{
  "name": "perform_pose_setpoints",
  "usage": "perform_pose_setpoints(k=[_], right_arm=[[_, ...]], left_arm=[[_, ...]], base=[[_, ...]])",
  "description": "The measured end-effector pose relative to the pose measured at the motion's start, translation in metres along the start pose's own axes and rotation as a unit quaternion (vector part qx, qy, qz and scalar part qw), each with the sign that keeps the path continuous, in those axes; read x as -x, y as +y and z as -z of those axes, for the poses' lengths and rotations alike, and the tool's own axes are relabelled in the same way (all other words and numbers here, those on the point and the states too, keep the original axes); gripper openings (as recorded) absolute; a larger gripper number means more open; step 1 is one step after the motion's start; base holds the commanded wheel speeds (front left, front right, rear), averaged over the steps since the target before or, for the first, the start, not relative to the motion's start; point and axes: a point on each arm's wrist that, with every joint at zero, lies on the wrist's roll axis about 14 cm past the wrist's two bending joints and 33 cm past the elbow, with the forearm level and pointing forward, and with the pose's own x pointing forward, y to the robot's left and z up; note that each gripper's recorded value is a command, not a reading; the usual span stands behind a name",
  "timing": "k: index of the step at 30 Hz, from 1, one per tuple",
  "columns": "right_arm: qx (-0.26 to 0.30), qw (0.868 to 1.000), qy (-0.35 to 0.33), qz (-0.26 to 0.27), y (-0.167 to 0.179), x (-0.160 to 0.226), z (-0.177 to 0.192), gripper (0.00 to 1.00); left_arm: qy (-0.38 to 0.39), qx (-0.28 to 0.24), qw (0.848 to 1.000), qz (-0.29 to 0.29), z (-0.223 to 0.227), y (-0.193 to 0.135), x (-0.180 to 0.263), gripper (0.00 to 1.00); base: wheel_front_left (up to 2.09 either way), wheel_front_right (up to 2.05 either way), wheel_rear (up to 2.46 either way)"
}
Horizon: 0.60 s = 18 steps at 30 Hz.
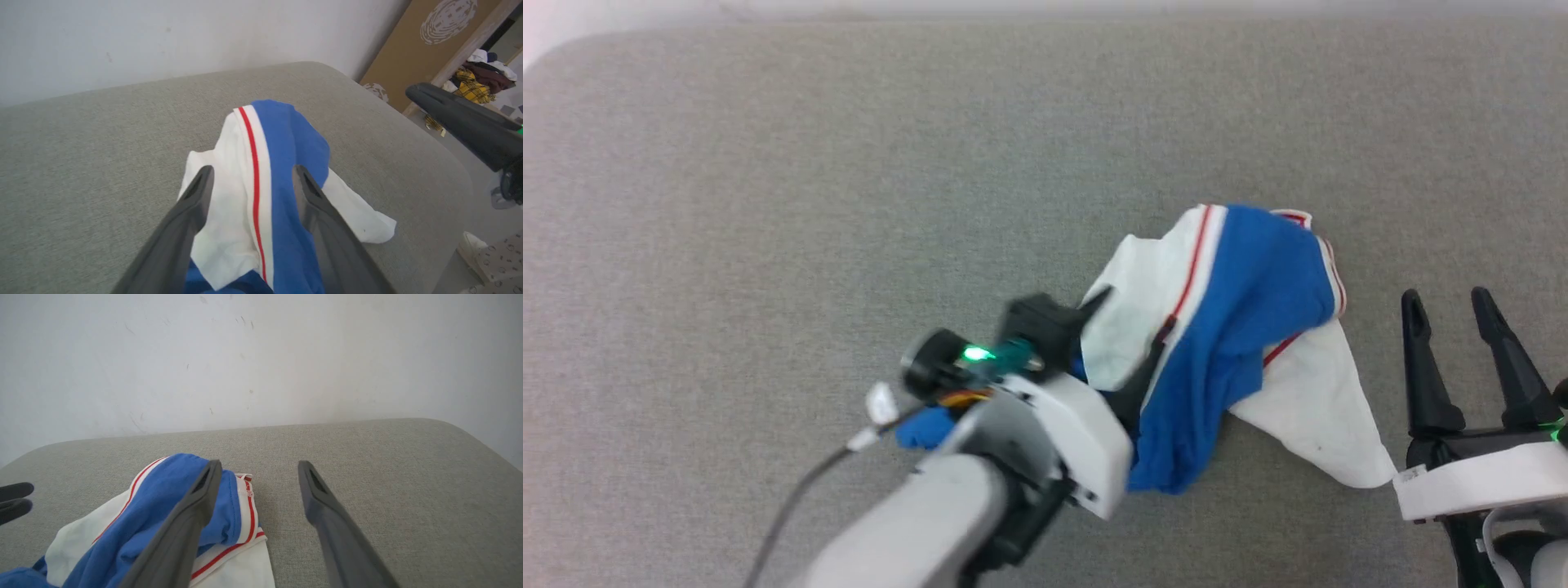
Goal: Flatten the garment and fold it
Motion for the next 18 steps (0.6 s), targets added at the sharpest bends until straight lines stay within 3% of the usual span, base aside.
perform_pose_setpoints(k=[7,18], right_arm=[[-0.003,1.000,-0.007,-0.016,0.011,-0.001,-0.005,1.00],[-0.003,1.000,0.017,-0.007,0.004,-0.009,0.012,1.00]], left_arm=[[0.013,-0.049,0.997,-0.065,-0.014,0.045,0.018,1.00],[0.086,-0.071,0.994,-0.019,0.008,0.043,-0.037,1.00]], base=[[0.00,0.00,0.00],[0.00,0.00,0.00]])
